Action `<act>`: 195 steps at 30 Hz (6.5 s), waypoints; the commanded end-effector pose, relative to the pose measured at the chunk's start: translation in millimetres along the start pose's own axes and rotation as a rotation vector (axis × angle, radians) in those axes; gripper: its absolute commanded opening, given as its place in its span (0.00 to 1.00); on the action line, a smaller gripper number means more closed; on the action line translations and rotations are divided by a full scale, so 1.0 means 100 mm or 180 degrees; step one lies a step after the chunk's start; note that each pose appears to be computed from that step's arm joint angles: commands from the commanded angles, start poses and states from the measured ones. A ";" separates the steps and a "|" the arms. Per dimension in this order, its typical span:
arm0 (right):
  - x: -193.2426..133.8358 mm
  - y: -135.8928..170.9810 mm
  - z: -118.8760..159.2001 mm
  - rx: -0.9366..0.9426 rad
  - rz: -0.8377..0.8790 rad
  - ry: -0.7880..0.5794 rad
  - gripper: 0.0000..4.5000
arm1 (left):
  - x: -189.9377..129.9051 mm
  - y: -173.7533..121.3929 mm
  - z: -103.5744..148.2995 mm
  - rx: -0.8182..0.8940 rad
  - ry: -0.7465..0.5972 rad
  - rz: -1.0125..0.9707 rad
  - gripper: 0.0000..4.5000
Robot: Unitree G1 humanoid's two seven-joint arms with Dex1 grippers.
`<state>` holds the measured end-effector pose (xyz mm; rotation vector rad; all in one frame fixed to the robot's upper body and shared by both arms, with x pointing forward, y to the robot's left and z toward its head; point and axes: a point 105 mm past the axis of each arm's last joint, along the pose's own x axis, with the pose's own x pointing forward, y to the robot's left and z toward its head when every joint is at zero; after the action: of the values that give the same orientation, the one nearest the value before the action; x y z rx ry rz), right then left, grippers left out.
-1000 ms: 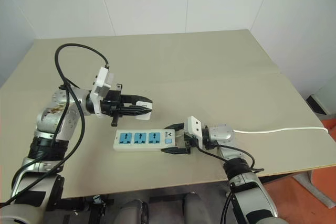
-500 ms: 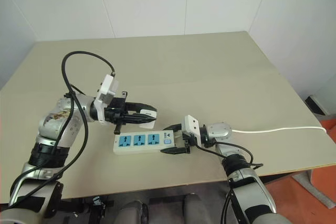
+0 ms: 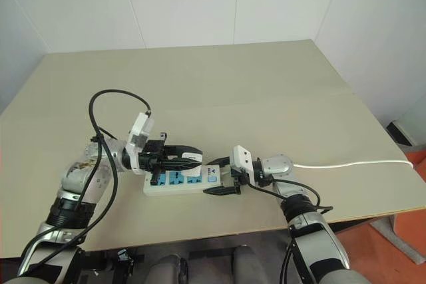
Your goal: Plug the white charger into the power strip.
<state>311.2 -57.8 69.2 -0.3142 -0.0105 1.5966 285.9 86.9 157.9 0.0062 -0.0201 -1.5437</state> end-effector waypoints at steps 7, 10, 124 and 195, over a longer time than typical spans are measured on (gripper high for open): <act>0.04 0.18 -0.25 0.0250 0.0184 0.0271 0.76 | -0.04 0.07 -0.22 0.0182 0.0045 0.0294 0.22; 0.04 0.18 -0.25 0.0252 0.0175 0.0263 0.76 | -0.02 0.08 -0.26 0.0203 0.0024 0.0297 0.22; -0.05 0.17 -0.28 0.0266 0.0080 0.0377 0.76 | -0.45 0.03 -0.90 0.0189 0.0657 0.0344 0.30; -2.12 0.22 0.77 -0.0190 -0.1473 0.0785 1.00 | -1.59 -0.35 0.30 0.0398 0.1465 0.0974 1.00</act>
<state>279.9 -248.8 165.1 -0.4824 0.0973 1.1144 245.6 246.8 181.2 0.4238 0.2601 -1.1942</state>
